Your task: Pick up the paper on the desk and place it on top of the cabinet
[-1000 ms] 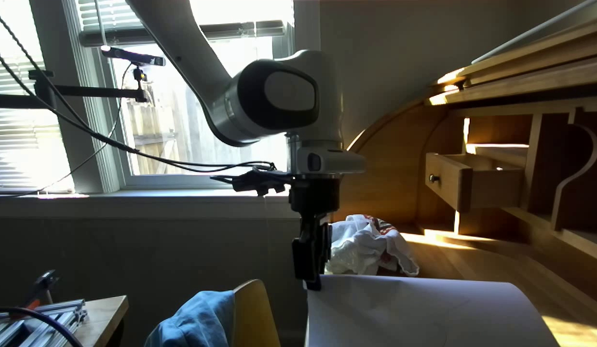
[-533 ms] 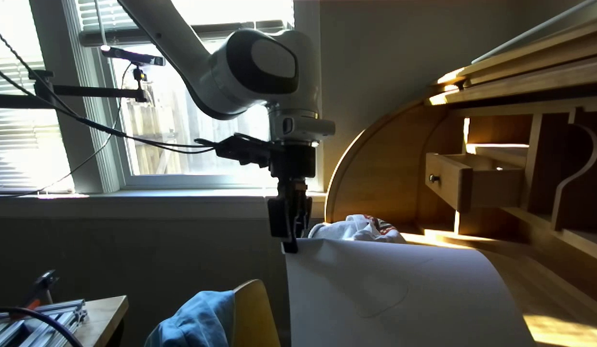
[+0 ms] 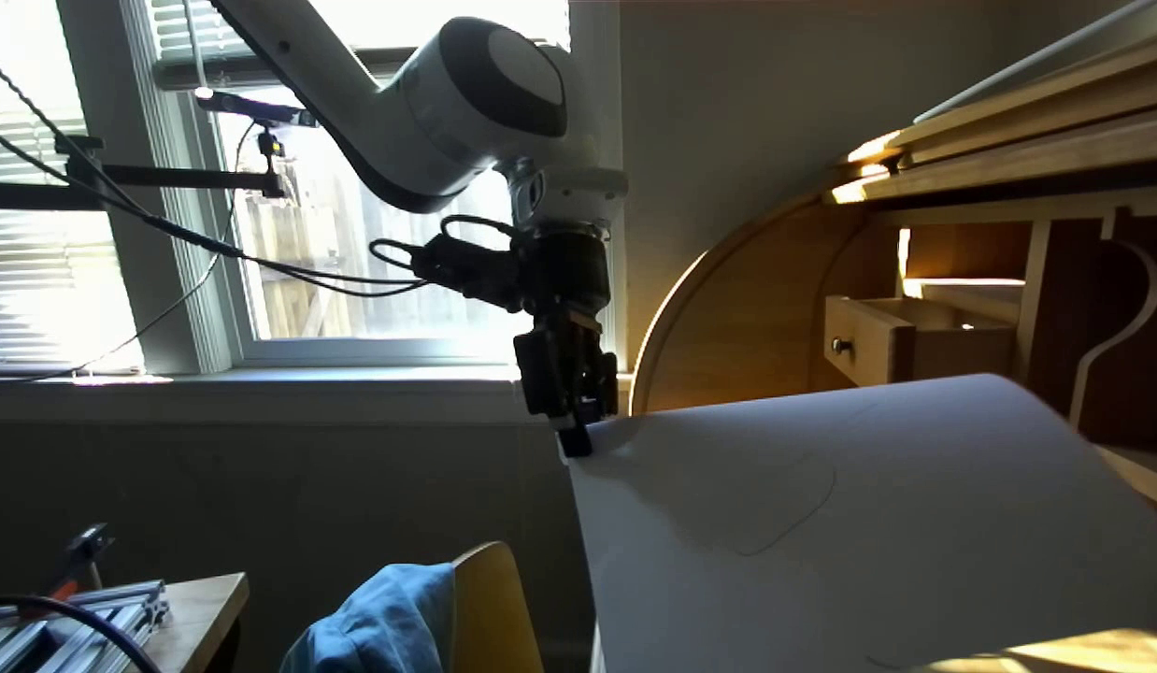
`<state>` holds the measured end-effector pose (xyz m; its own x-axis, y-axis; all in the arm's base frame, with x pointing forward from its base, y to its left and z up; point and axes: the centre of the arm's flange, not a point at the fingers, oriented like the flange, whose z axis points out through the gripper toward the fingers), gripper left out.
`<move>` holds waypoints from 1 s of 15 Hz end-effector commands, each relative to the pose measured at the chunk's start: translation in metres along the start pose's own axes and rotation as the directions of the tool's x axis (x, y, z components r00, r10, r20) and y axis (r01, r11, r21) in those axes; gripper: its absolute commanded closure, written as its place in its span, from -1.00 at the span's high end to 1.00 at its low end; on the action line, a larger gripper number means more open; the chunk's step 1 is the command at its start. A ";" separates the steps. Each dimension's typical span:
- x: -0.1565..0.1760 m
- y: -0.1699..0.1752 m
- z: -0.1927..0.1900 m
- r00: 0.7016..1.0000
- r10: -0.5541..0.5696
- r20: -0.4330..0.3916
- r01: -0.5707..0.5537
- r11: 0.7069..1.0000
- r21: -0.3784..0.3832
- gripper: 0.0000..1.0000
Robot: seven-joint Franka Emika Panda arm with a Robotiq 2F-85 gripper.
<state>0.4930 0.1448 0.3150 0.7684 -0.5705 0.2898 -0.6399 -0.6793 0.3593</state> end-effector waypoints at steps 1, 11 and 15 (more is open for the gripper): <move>0.000 0.001 -0.009 0.987 0.071 -0.147 -0.085 0.993 -0.086 -0.95; 0.008 0.012 -0.004 0.952 0.146 -0.268 -0.207 0.953 -0.220 -0.95; 0.007 0.011 -0.004 0.902 0.119 -0.415 -0.241 0.936 -0.256 -0.95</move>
<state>0.4878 0.1296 0.3280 0.6483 -0.4740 0.5959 -0.7610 -0.4279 0.4876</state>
